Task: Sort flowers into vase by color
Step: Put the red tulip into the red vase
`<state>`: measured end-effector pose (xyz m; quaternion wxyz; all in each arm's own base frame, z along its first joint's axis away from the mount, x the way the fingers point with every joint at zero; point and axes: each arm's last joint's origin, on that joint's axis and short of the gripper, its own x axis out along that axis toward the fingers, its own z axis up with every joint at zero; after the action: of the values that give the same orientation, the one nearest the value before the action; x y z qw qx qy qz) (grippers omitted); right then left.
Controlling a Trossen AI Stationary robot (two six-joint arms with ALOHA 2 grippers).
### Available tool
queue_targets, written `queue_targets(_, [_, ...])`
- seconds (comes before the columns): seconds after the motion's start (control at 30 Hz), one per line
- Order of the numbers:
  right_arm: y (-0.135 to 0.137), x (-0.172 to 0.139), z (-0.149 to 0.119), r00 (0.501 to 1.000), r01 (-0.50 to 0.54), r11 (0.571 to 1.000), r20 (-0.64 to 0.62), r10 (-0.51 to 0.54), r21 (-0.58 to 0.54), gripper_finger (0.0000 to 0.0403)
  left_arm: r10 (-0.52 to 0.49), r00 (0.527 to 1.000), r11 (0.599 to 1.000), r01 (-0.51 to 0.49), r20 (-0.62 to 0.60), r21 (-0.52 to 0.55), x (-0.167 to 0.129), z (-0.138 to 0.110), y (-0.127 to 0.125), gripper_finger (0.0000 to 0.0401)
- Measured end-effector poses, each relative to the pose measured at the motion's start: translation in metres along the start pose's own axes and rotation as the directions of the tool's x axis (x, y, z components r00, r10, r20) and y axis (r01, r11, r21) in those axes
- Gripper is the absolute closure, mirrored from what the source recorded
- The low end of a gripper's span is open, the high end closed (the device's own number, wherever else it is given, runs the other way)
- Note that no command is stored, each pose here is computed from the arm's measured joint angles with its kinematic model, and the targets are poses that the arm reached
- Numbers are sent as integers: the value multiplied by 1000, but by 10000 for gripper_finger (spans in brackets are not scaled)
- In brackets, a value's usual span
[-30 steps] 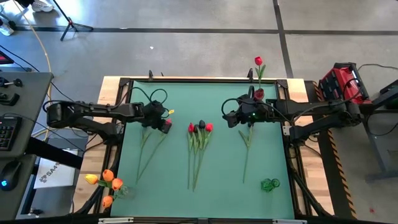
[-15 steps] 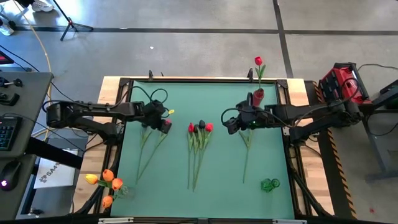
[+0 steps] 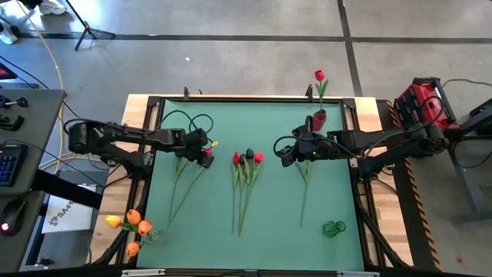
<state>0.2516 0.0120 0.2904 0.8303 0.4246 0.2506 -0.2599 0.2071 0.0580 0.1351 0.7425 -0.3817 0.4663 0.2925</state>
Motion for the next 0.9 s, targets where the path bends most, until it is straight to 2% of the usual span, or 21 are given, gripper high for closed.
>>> queue_targets(0.13, [0, 0, 0, 1000, 0, 1000, -1, 0, 2, 243, -29, 999, 1000, 29, -17, 7, 8, 2, -2, 303])
queue_targets(0.37, [0, 0, 0, 1000, -1, 1000, -1, 1, 0, 243, -61, 998, 998, 61, -23, 14, 5, 3, -2, 392])
queue_targets(0.5, [1, 0, 0, 1000, -6, 1000, 3, 6, -1, 243, -118, 993, 993, 118, -10, -6, -3, 7, -1, 390])
queue_targets(0.63, [6, 6, 1, 998, -55, 998, 0, 55, 2, 243, -211, 974, 977, 213, 77, -11, -21, 14, -5, 398])
queue_targets(0.77, [18, 19, 1, 987, -163, 987, -6, 163, -3, 243, -318, 923, 947, 320, 217, 25, -47, 25, -12, 398])
queue_targets(0.83, [24, 28, 1, 976, -216, 976, -6, 216, -9, 243, -387, 870, 921, 382, 304, 79, -61, 31, -17, 399])
queue_targets(0.9, [28, 37, 1, 966, -257, 966, -10, 257, -20, 243, -474, 785, 879, 453, 399, 151, -77, 39, -25, 399])
